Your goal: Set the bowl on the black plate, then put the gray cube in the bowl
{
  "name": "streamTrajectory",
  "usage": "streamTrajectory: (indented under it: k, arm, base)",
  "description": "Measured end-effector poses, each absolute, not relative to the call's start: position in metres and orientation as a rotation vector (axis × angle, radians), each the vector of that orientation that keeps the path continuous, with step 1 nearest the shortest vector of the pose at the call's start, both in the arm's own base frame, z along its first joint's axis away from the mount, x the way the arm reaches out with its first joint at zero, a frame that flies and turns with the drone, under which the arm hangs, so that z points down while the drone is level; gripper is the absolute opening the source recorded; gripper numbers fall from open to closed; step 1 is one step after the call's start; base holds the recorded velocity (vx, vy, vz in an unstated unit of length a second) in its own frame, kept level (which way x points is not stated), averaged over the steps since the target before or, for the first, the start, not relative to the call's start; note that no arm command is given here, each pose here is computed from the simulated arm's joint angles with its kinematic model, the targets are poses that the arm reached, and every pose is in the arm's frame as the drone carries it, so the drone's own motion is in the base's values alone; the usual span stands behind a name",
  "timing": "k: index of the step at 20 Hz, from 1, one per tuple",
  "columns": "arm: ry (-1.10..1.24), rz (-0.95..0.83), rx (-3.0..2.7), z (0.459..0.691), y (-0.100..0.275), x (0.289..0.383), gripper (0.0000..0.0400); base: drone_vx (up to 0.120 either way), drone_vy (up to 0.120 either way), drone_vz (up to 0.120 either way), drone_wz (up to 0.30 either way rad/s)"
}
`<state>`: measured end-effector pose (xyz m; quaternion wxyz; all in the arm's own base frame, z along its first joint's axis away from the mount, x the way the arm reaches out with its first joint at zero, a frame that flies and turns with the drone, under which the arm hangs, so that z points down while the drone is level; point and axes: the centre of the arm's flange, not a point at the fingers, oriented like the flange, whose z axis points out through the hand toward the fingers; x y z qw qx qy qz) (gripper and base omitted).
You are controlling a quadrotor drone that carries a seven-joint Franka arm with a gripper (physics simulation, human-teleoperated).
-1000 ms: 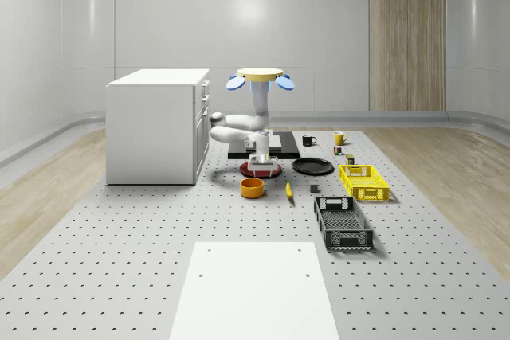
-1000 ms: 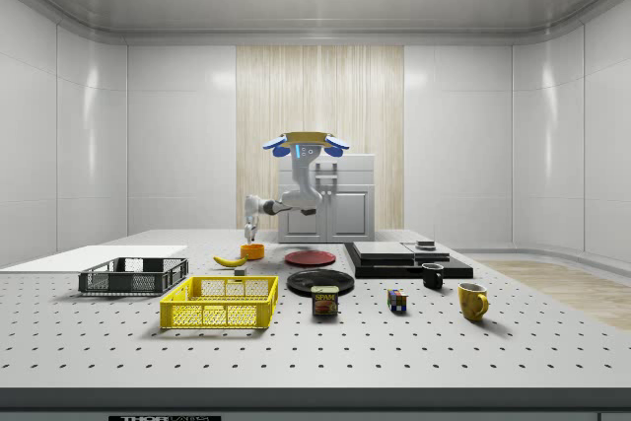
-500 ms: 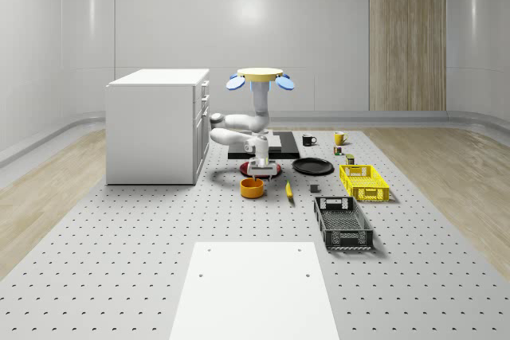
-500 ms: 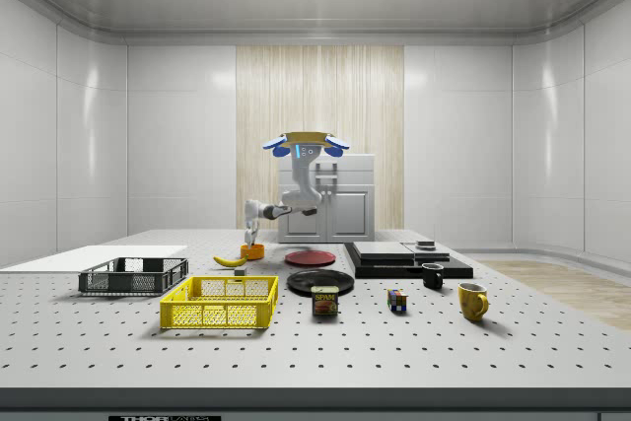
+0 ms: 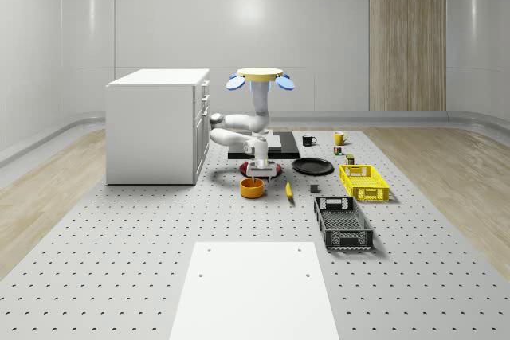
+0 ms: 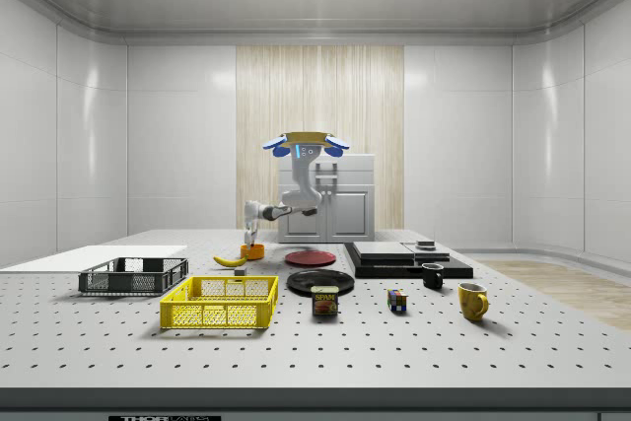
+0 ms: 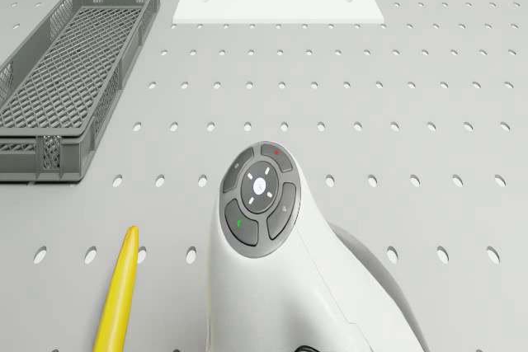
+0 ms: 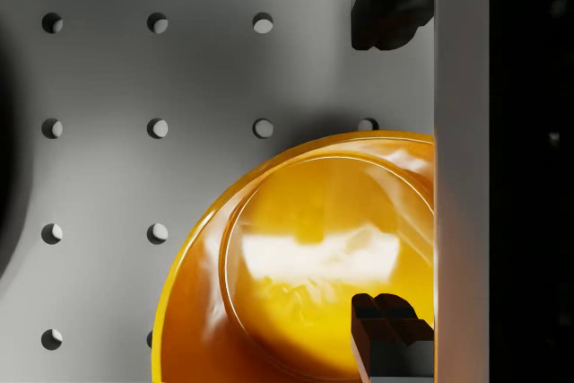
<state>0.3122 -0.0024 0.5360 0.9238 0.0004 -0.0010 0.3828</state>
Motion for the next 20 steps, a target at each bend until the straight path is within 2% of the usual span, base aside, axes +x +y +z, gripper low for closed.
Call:
streamTrajectory:
  k: [16, 18, 20]
  arm:
    - [-0.002, 0.786, 0.001, 0.5454, -0.0076, 0.3144, 0.0400]
    - [-0.002, 0.786, 0.001, 0.5455, -0.0077, 0.3144, 0.0298]
    - [-0.002, 0.786, 0.001, 0.5456, -0.0078, 0.3144, 0.0220]
  base:
    - [0.000, 0.000, 0.000, 0.000]
    - [0.000, 0.000, 0.000, 0.000]
    - [0.000, 0.000, 0.000, 0.000]
